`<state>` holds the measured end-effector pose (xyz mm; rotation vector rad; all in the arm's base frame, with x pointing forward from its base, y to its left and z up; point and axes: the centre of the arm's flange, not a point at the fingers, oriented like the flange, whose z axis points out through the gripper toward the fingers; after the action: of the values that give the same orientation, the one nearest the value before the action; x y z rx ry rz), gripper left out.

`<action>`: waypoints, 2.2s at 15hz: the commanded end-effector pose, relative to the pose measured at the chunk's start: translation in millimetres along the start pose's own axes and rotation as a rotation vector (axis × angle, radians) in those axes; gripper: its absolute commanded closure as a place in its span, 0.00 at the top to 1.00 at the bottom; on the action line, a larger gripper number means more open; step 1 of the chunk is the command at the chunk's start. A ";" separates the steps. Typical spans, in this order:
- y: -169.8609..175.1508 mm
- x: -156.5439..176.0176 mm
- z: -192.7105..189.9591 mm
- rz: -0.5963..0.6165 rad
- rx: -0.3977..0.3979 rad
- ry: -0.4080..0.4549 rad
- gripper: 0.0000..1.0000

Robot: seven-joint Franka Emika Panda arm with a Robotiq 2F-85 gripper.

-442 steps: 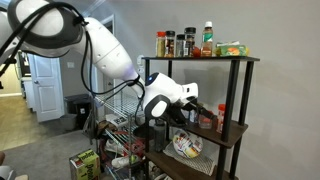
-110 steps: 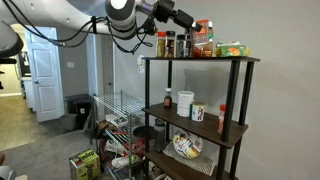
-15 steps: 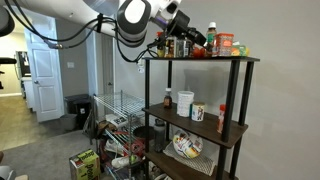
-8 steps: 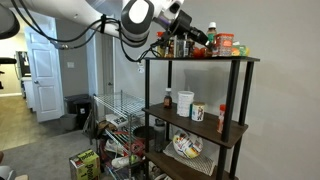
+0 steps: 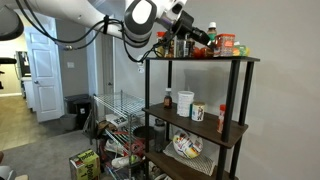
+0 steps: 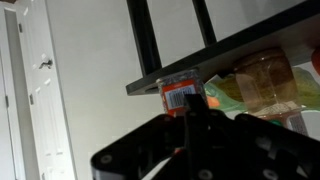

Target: Move the spice bottle to the top shelf

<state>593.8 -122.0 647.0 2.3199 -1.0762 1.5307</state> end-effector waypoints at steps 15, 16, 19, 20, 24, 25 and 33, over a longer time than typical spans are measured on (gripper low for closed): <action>13.0 -4.4 3.1 -0.004 -0.006 0.014 0.00; 19.9 -8.7 -1.7 -0.005 -0.005 0.016 0.00; 38.6 -20.5 -11.9 -0.005 -0.007 0.024 0.00; 45.9 -26.0 -15.0 0.002 -0.008 0.022 0.00; 78.4 -56.0 -22.0 0.035 -0.008 0.000 0.00; 85.0 -63.7 -23.5 0.041 -0.006 -0.007 0.00; 106.4 -123.5 -44.8 0.026 0.041 -0.050 0.00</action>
<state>496.6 -125.2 546.3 2.3692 -1.1403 1.5049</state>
